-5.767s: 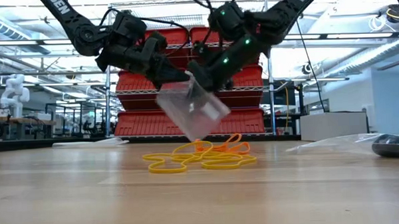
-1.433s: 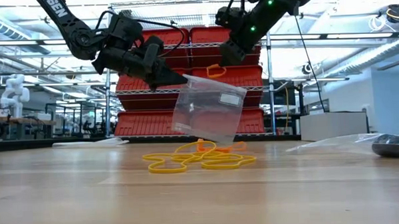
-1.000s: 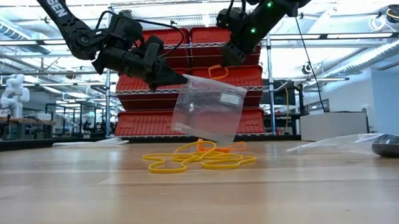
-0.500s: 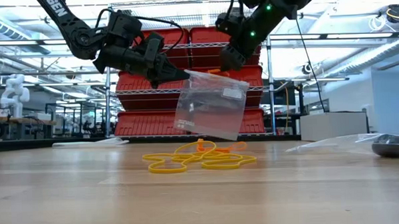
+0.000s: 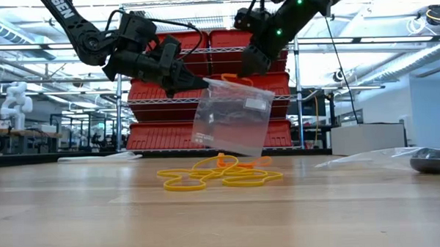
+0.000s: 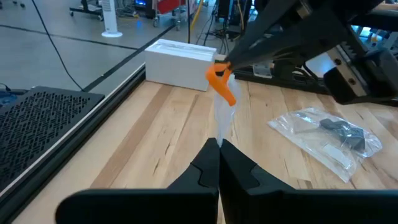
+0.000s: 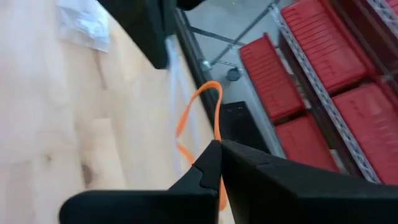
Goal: Sort rubber bands
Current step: Put the orange rubber band into the open transparent zip bag
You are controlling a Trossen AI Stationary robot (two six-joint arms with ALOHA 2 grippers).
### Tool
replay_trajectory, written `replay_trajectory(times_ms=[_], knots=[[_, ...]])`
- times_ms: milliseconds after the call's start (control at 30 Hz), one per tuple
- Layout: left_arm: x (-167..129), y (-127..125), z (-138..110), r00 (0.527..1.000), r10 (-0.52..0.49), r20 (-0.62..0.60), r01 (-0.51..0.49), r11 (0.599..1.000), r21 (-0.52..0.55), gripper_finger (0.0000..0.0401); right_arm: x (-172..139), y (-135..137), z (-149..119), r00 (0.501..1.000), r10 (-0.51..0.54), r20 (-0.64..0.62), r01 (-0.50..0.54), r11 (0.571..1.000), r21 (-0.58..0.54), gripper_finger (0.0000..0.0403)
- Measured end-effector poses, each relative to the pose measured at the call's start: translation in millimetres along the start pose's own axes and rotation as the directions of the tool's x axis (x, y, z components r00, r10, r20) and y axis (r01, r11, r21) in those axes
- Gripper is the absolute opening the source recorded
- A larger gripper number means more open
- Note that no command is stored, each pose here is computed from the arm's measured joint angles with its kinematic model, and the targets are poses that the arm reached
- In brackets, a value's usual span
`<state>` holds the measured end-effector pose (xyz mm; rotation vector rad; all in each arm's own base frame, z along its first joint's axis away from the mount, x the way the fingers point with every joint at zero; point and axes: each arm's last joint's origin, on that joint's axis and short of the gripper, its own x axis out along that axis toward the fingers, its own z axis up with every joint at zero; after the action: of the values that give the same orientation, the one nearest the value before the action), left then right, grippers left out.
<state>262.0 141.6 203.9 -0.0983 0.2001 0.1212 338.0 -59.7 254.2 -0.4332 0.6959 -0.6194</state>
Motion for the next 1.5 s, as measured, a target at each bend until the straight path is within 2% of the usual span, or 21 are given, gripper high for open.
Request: replay_trajectory(times_ms=[467, 667, 800, 867, 967, 1300, 1500], knots=[[0, 0, 0, 1.000, 0.002, 0.000, -0.002, 1.000, 0.000, 0.0000, 19, 10, -14, 0.988, 0.140, -0.061, -0.140, 0.990, 0.006, 0.0000], [0, 0, 0, 1.000, 0.000, 0.000, 0.000, 1.000, 0.001, 0.0000, 24, 4, -15, 0.967, 0.255, -0.026, -0.253, 0.966, 0.057, 0.0000], [0, 0, 0, 1.000, 0.000, 0.001, 0.000, 1.000, 0.001, 0.0000, 28, 1, -17, 0.930, 0.368, 0.008, -0.367, 0.923, 0.121, 0.0000], [0, -1, 0, 1.000, -0.002, 0.001, 0.002, 1.000, 0.001, 0.0000, 29, -1, -18, 0.922, 0.387, 0.011, -0.384, 0.909, 0.161, 0.0002], [1, -2, 1, 1.000, -0.009, 0.005, 0.009, 1.000, 0.004, 0.0000, 31, -4, -21, 0.923, 0.385, -0.007, -0.377, 0.907, 0.187, 0.0020], [1, -4, 1, 1.000, -0.019, 0.007, 0.019, 1.000, 0.007, 0.0000, 23, -6, -18, 0.921, 0.389, -0.005, -0.381, 0.904, 0.193, 0.0116], [1, -4, 1, 1.000, -0.019, 0.009, 0.019, 1.000, 0.008, 0.0000, 3, -21, -12, 0.925, 0.379, 0.027, -0.375, 0.901, 0.218, 0.0139]])
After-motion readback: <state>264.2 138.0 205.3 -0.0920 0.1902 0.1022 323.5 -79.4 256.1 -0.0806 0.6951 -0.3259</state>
